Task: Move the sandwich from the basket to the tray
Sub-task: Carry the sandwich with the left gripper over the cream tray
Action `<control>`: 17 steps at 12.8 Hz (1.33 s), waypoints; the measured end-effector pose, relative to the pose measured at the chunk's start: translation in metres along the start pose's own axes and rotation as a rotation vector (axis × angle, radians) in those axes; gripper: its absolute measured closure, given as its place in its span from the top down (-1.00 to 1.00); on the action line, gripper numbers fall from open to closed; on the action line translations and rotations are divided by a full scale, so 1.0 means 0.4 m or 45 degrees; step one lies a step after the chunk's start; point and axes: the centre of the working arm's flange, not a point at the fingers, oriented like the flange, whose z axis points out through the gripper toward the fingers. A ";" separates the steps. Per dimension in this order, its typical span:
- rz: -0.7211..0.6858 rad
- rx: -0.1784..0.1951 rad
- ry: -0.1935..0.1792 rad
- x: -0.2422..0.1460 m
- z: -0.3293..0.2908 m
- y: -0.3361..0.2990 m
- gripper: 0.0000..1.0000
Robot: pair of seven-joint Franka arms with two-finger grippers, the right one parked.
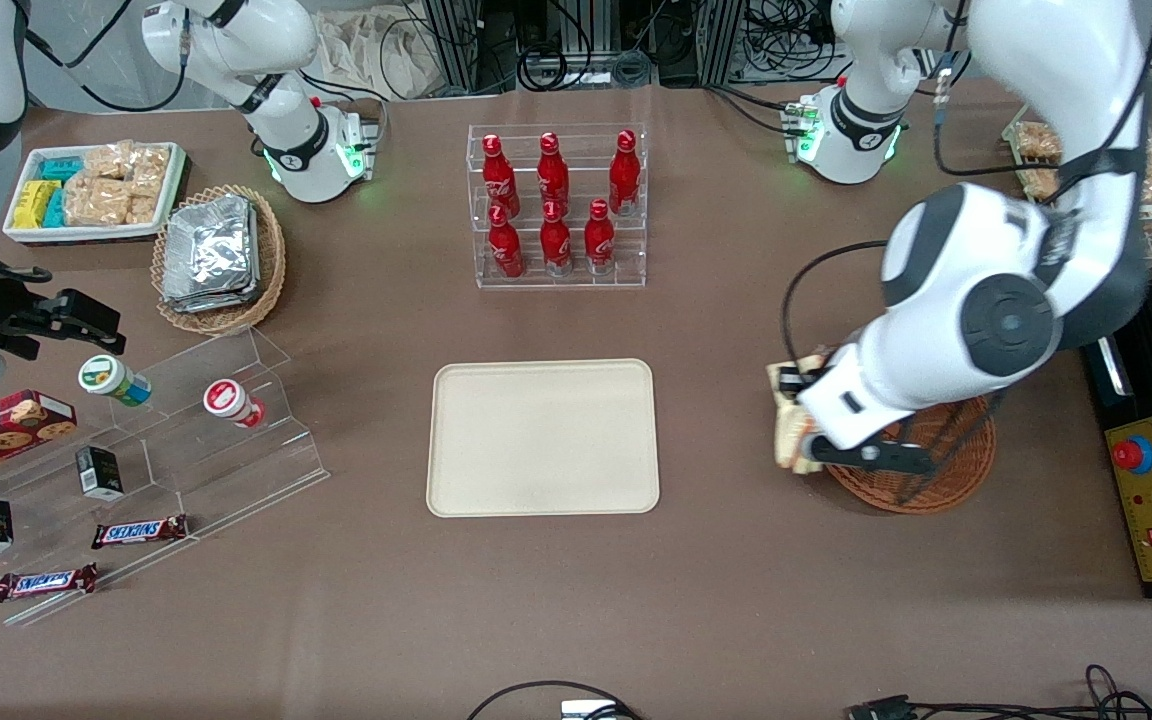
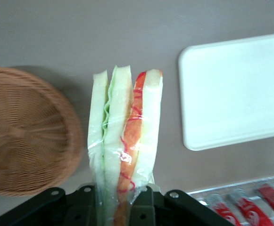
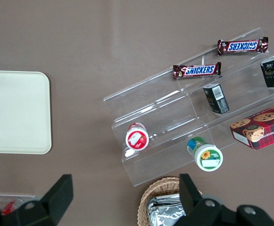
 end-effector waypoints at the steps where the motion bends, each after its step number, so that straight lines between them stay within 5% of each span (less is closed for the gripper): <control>1: -0.002 -0.020 -0.017 0.012 0.032 0.057 -0.59; 8: -0.073 -0.062 -0.041 0.070 0.370 0.337 -0.59; 17: -0.129 -0.101 -0.046 0.121 0.686 0.355 -0.68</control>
